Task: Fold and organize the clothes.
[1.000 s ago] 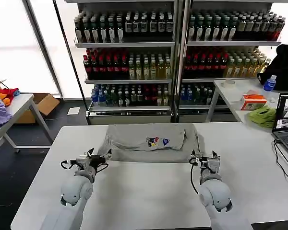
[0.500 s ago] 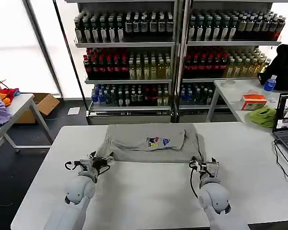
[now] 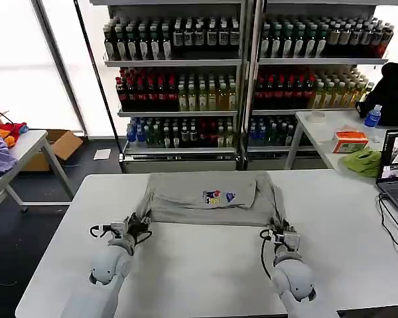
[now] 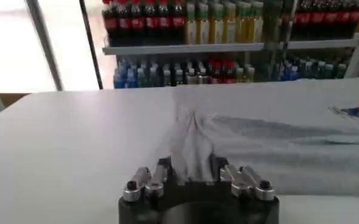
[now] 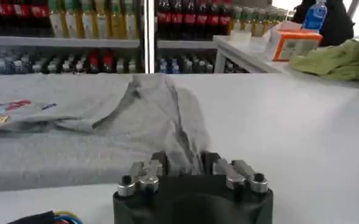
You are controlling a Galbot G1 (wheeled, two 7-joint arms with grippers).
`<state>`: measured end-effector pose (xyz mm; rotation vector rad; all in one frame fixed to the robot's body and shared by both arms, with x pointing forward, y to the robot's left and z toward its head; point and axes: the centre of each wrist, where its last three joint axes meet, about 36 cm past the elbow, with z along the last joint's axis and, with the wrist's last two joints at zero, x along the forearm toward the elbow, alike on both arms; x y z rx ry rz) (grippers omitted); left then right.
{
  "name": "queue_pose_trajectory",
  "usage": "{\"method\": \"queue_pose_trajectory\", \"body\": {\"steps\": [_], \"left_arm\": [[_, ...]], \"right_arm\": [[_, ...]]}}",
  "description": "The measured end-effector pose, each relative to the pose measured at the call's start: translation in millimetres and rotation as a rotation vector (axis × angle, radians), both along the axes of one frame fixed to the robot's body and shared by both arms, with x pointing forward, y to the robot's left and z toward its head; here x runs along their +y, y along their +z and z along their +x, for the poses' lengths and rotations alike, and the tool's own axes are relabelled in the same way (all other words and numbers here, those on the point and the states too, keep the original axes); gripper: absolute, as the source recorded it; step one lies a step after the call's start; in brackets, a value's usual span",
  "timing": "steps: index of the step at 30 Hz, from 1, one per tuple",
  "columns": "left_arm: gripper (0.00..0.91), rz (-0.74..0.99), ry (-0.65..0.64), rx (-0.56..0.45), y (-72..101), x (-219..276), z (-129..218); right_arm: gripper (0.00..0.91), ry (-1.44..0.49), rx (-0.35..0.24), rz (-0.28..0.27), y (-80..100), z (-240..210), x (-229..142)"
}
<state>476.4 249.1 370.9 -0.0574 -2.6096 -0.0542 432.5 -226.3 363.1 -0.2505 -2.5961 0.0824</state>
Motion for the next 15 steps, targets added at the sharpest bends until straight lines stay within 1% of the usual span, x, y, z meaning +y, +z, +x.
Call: {"method": "queue_pose_trajectory", "body": {"steps": [4,9,12,15], "left_arm": [[0.0,0.003,-0.004,-0.004,0.1,-0.5,-4.0],[0.0,0.009,-0.008,-0.013,0.6,-3.6,-10.2],[0.01,0.016,-0.013,-0.021,1.8,-7.4,-15.8],[0.0,0.024,-0.019,-0.028,5.1,-9.3,-25.4]], "right_arm": [[0.0,0.001,-0.004,-0.004,1.6,-4.7,0.3],[0.0,0.012,-0.019,-0.005,8.4,-13.7,4.9],[0.0,0.028,-0.028,-0.007,15.4,-22.3,10.9],[0.0,0.042,-0.044,-0.006,24.7,-30.9,15.8]]}}
